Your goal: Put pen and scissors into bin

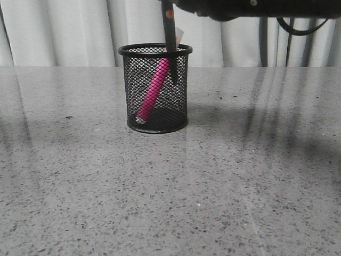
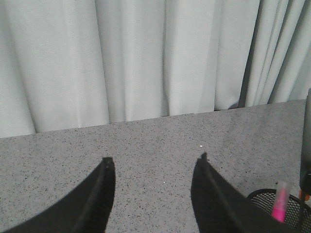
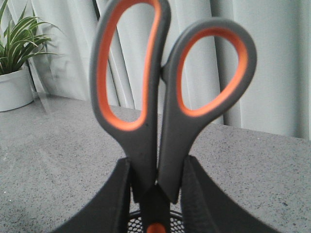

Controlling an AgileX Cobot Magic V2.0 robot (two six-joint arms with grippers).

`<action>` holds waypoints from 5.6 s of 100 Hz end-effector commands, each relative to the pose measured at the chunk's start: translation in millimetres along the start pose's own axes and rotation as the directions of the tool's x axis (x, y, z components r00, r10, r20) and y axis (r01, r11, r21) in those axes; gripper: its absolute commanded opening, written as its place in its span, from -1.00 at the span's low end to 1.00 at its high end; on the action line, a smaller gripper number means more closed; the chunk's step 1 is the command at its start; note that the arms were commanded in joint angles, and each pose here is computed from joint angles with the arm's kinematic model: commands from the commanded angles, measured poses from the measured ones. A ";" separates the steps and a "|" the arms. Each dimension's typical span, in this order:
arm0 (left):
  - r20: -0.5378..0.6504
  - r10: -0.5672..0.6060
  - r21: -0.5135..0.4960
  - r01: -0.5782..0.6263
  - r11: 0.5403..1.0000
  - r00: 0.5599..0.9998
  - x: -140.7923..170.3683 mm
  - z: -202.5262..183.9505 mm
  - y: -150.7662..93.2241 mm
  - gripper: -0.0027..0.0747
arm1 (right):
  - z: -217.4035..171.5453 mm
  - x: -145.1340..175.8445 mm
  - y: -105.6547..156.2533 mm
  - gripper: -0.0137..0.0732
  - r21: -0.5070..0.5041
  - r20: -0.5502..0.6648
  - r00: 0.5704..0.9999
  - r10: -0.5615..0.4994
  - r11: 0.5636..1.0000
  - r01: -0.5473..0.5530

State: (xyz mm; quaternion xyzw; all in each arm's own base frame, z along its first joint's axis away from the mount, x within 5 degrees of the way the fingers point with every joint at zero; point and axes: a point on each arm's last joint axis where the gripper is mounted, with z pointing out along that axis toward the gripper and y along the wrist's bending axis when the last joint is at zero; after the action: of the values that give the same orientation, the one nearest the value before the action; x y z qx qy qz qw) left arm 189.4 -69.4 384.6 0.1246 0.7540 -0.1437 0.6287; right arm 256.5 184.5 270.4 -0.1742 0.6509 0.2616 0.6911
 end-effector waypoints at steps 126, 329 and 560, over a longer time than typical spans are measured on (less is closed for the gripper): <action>0.105 -0.004 -0.017 0.006 1.000 0.994 -16.6 -6.8 1.0 -0.07 | -9.0 0.4 7.6 -0.09 -0.083 0.184 0.983 0.027 0.997 -0.012; 0.458 -0.130 -0.029 0.162 0.986 0.879 131.5 -129.9 9.5 -0.98 | -251.6 -19.4 -16.0 -0.84 0.277 0.139 0.969 -0.203 0.948 0.159; 0.253 0.093 -0.348 0.001 0.937 0.963 200.8 -118.2 24.0 -0.98 | -251.7 -15.4 -18.7 -0.84 0.308 0.087 0.971 -0.222 0.933 0.186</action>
State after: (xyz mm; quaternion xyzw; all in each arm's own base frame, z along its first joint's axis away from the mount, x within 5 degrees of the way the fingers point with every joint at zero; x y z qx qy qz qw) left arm 56.3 -2.4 204.8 0.0214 0.7042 -0.0052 0.7097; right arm 63.9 22.9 249.5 -0.1213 0.6381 0.1169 0.7513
